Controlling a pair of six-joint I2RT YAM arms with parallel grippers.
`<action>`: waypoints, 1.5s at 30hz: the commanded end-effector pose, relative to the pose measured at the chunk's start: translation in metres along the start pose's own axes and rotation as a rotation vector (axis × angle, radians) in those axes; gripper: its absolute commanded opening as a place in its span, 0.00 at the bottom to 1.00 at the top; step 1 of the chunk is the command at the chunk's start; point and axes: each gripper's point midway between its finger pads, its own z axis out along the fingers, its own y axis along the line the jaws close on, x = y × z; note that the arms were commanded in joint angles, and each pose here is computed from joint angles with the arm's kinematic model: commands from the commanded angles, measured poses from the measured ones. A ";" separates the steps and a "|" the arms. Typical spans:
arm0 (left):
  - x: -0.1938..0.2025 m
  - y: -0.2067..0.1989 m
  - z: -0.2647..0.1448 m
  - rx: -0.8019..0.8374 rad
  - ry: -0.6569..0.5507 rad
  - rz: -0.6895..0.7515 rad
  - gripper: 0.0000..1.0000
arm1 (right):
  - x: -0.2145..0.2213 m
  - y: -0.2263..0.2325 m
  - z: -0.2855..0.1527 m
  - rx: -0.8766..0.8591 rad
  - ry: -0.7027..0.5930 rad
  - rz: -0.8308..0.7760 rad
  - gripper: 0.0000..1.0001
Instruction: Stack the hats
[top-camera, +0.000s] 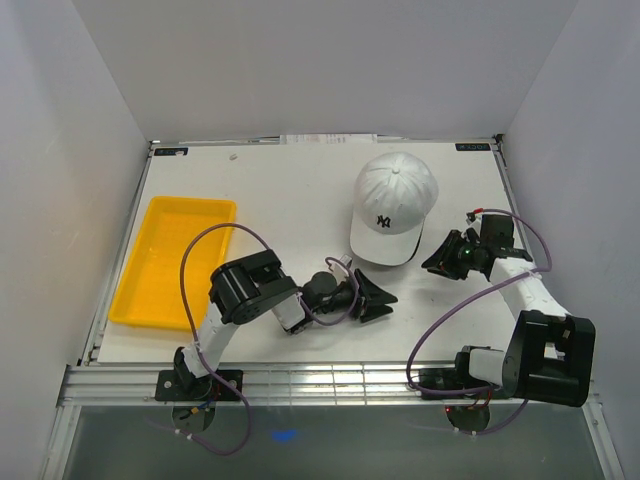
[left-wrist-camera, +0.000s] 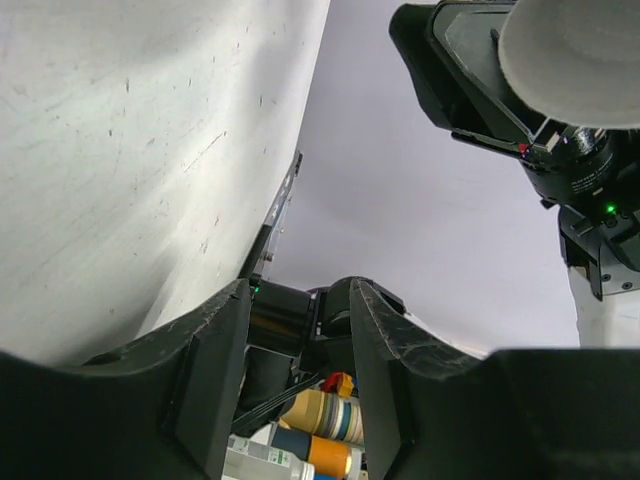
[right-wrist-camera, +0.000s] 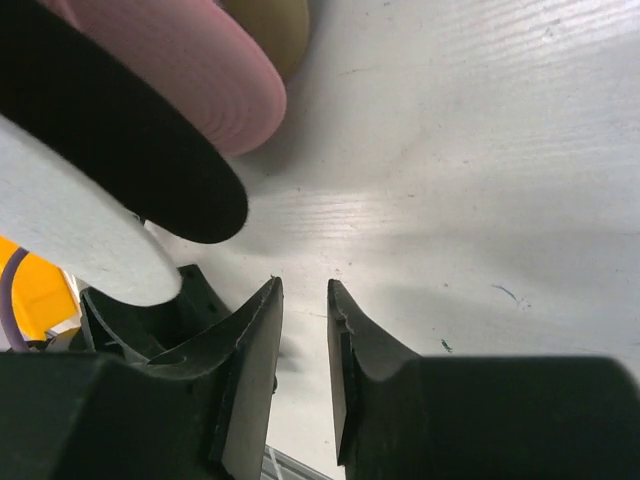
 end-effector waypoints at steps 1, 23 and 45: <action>0.003 0.040 -0.012 -0.171 0.013 -0.050 0.56 | -0.001 -0.003 -0.002 0.027 -0.002 -0.001 0.32; 0.040 -0.033 -0.076 -0.245 0.120 0.357 0.58 | -0.021 0.038 -0.052 -0.041 -0.136 -0.115 0.58; -0.037 -0.187 -0.230 -0.545 -0.286 0.888 0.66 | -0.025 0.155 -0.131 -0.182 -0.323 -0.406 0.71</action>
